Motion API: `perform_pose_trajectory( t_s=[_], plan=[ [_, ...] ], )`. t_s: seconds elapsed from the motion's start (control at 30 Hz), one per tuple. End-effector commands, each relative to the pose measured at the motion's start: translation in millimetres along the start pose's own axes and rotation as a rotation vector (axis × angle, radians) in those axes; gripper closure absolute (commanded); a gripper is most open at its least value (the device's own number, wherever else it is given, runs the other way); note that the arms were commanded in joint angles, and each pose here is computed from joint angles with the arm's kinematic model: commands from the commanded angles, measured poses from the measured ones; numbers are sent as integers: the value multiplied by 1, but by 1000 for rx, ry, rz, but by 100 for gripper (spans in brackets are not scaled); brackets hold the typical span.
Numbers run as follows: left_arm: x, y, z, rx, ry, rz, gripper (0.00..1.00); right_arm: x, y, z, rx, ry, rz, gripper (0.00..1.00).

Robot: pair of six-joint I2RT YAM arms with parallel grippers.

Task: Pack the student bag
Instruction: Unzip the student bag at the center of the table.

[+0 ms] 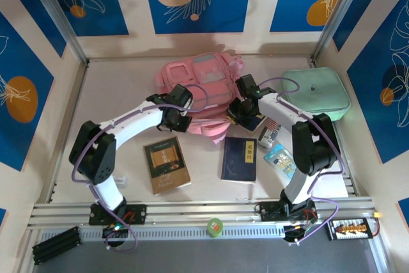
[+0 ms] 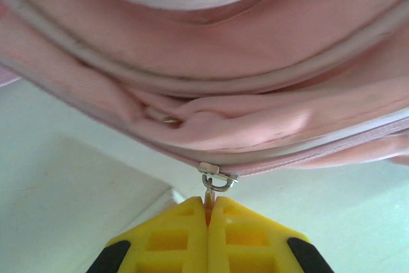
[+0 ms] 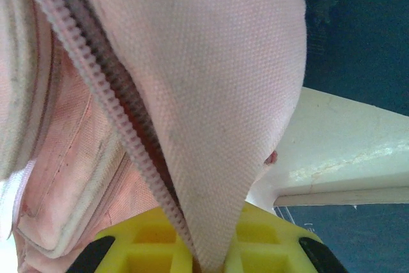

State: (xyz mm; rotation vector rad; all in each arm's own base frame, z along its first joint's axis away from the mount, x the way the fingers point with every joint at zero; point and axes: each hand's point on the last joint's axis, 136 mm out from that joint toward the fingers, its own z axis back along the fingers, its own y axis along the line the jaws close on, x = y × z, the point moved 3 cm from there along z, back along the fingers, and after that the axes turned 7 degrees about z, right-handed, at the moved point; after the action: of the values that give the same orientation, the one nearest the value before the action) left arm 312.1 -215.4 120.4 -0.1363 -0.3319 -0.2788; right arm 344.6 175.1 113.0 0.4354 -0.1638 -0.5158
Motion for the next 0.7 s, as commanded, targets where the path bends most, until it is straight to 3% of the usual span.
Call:
perform_pose_trajectory(
  t_s=[0.0,0.23,0.5,0.67],
  plan=[
    [-5,27,6,62,-23,-38,100,13,19,30,92,-83,72,100],
    [5,40,-2,25,-66,-39,100,12,27,35,140,-73,113,100],
    [20,68,-17,86,-99,-71,100,10,39,38,211,-59,176,100],
    [35,74,-22,-22,-108,-64,100,10,44,41,239,-50,212,100]
  ],
)
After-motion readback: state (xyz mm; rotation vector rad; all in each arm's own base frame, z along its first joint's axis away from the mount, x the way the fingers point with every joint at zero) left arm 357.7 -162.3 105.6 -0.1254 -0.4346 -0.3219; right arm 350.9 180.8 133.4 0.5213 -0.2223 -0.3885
